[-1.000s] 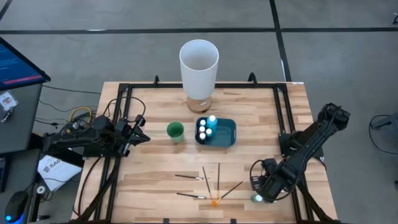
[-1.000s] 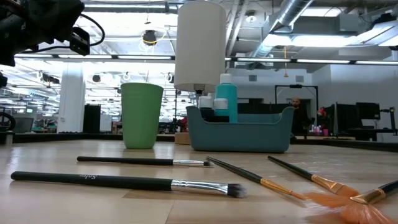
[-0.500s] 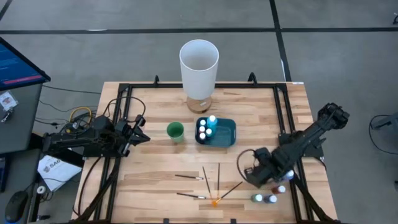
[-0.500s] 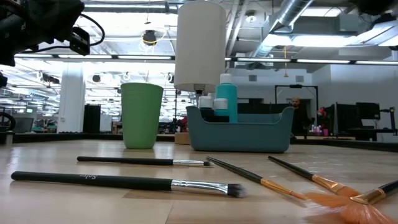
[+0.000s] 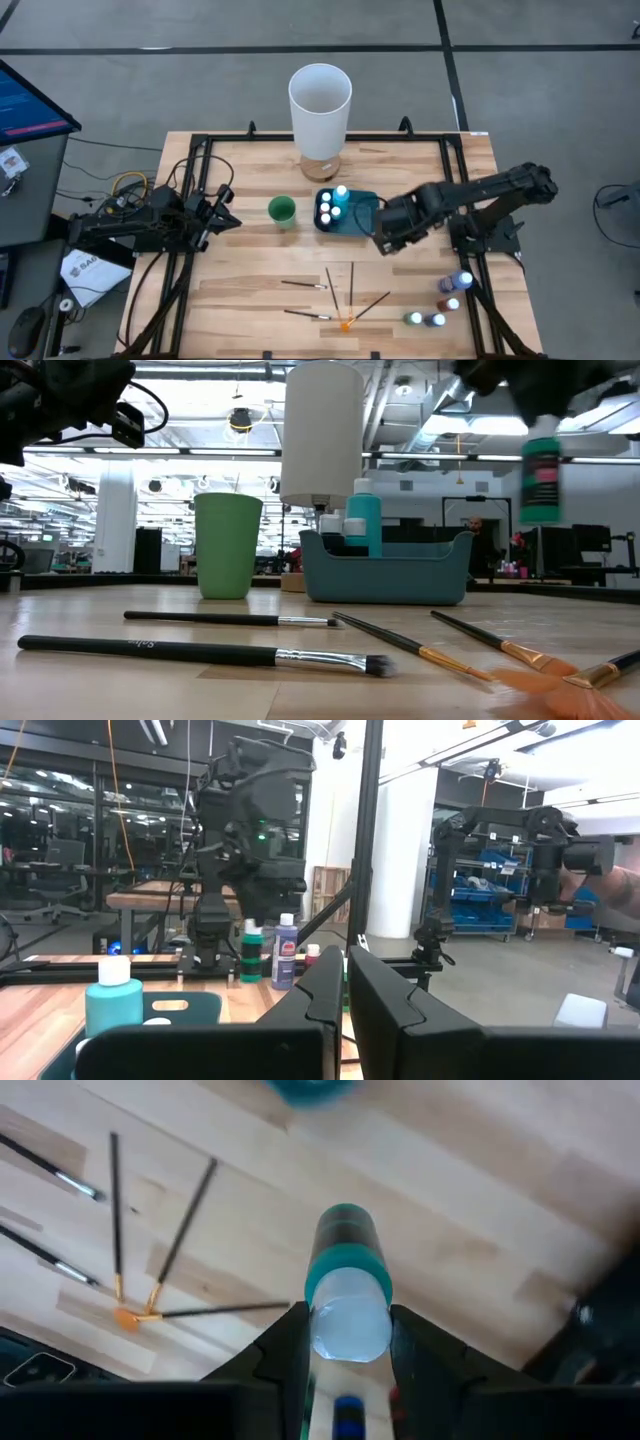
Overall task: Pick & Place Paint Supplies
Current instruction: Put the small light green paint bottle into the green bin
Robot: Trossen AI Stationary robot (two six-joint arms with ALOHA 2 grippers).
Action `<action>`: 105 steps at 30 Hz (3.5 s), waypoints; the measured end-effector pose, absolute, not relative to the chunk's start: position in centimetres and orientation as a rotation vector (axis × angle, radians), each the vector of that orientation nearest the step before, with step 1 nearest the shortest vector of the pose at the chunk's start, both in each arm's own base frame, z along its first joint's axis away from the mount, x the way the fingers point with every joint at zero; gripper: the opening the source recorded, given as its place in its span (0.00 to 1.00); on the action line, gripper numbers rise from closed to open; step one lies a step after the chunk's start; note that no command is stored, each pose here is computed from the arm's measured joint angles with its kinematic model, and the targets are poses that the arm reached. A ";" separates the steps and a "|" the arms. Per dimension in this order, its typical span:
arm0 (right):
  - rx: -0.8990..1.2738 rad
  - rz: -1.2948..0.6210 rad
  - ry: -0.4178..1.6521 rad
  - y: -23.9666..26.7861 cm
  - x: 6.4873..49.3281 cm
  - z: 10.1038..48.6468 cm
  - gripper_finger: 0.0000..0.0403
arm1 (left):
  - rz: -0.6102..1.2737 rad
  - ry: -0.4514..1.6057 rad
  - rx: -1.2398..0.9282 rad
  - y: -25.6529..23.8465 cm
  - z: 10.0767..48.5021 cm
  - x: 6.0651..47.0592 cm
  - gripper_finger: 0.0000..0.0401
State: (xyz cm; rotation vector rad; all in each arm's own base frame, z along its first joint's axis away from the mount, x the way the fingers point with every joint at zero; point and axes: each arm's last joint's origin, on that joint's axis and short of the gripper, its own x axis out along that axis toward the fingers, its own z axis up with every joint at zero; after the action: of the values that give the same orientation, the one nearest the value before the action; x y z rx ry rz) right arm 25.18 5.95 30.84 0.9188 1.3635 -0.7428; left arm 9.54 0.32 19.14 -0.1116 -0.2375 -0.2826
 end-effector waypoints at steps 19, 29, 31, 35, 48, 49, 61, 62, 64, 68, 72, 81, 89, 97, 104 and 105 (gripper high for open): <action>0.891 -0.555 1.126 0.0 28.5 31.3 0.29 | -0.282 -0.239 -0.111 0.3 19.2 9.5 0.02; 0.803 -0.561 1.217 -1.5 32.4 28.9 0.29 | -0.283 -0.234 -0.113 0.3 19.1 9.6 0.02; 0.782 -0.557 1.234 -1.5 33.3 29.0 0.29 | -0.282 -0.234 -0.113 0.3 19.1 9.6 0.02; 0.742 -0.566 1.273 -1.5 35.1 28.7 0.29 | -0.282 -0.233 -0.113 0.3 19.1 9.7 0.02; 0.683 -0.585 1.356 -1.0 37.9 26.4 0.29 | -0.280 -0.208 -0.120 0.4 18.9 10.0 0.02; 0.673 -0.588 1.370 -1.1 37.9 26.2 0.29 | -0.280 -0.209 -0.120 0.4 19.0 10.0 0.02; 0.662 -0.563 1.319 -1.1 38.7 26.1 0.29 | -0.279 -0.197 -0.124 0.4 18.9 10.2 0.02; 0.661 -0.564 1.319 -1.1 38.6 26.1 0.29 | -0.279 -0.193 -0.125 0.4 18.8 10.2 0.02; 0.661 -0.562 1.315 -1.1 38.9 25.8 0.29 | -0.279 -0.190 -0.126 0.4 18.8 10.2 0.02; 0.644 -0.558 1.335 -1.1 39.4 24.7 0.29 | -0.279 -0.192 -0.125 0.4 18.8 10.2 0.02; 0.635 -0.556 1.346 -1.2 39.7 24.1 0.29 | -0.279 -0.190 -0.126 0.4 18.8 10.3 0.02; 0.640 -0.548 1.325 -1.2 39.8 24.3 0.30 | -0.278 -0.185 -0.128 0.4 18.8 10.3 0.02; 0.643 -0.542 1.309 -1.2 40.0 24.3 0.31 | -0.278 -0.187 -0.127 0.4 18.8 10.3 0.02; 0.637 -0.549 1.307 -1.2 40.0 23.9 0.31 | -0.278 -0.188 -0.127 0.4 18.8 10.3 0.02; 0.638 -0.547 1.295 -1.2 40.0 23.2 0.32 | -0.278 -0.189 -0.127 0.4 18.8 10.3 0.02; 0.638 -0.547 1.294 -1.2 40.0 23.2 0.32 | -0.278 -0.189 -0.127 0.4 18.8 10.3 0.02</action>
State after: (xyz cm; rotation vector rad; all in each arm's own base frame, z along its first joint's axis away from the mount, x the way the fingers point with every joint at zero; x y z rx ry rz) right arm 40.03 -1.22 23.22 0.6381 1.2942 -0.5468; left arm 10.31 0.44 18.81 -0.1265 -0.1894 -0.2784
